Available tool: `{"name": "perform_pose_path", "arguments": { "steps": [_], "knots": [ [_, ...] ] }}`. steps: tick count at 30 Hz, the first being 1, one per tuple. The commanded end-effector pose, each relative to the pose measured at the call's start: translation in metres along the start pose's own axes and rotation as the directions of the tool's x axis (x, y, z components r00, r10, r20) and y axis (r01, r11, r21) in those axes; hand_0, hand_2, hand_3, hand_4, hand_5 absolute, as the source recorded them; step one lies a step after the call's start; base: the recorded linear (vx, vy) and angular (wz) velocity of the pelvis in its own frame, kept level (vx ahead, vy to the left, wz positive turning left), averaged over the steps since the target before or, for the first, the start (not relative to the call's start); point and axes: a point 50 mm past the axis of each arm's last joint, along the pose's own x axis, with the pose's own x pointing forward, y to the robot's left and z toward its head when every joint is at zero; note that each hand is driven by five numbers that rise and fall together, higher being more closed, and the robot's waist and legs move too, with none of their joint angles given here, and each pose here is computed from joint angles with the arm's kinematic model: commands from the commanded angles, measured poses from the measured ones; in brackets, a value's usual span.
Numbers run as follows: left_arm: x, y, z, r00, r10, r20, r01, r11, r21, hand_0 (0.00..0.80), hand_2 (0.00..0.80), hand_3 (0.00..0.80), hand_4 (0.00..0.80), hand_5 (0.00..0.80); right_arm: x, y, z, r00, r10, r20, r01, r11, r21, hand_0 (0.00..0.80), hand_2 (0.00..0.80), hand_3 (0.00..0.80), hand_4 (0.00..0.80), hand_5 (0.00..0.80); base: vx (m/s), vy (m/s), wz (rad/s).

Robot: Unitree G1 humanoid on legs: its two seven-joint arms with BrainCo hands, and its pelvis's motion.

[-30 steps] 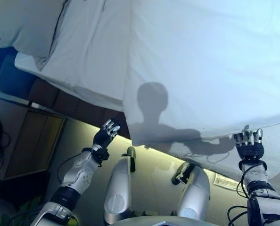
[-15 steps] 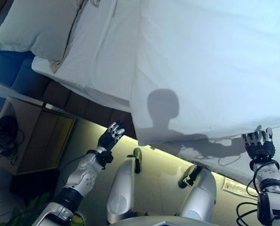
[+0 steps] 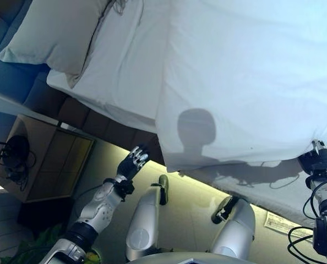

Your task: Make the bed neatly

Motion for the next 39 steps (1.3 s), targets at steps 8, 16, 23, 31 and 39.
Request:
{"name": "perform_pose_path", "arguments": {
  "steps": [8,16,23,31,39],
  "knots": [
    [-0.009,0.013,0.025,0.979,0.157,0.129,-0.187,0.945,0.27,0.0,0.0,0.0,0.0,0.0,-0.002,0.019,-0.077,0.985,0.116,-0.129,-0.143,0.966,-0.217,0.8,0.8,0.8,0.8,0.8,0.078,-0.07,-0.04],
    [-0.014,0.028,0.038,0.924,0.291,0.249,-0.374,0.551,0.746,0.0,0.0,0.0,0.0,0.0,-0.02,0.073,-0.163,0.889,0.257,-0.378,-0.377,0.88,-0.288,0.8,0.8,0.8,0.8,0.8,0.105,-0.03,-0.1],
    [-0.005,0.025,0.028,0.909,0.335,0.248,-0.388,0.465,0.796,0.0,0.0,0.0,0.0,0.0,-0.049,0.117,-0.218,0.777,0.364,-0.514,-0.527,0.823,-0.214,0.8,0.8,0.8,0.8,0.8,0.051,-0.031,-0.09],
    [0.002,0.026,0.016,0.906,0.337,0.255,-0.358,0.292,0.887,0.0,0.0,0.0,0.0,0.0,-0.065,0.159,-0.249,0.707,0.406,-0.579,-0.598,0.78,-0.183,0.8,0.8,0.8,0.8,0.8,0.019,-0.039,-0.06],
    [0.027,-0.025,0.01,0.977,0.111,0.185,-0.202,0.171,0.964,0.0,0.0,0.0,0.0,0.0,-0.068,0.183,-0.256,0.683,0.42,-0.597,-0.613,0.775,-0.155,0.8,0.8,0.8,0.8,0.8,0.011,-0.069,-0.01]
  ]
}}
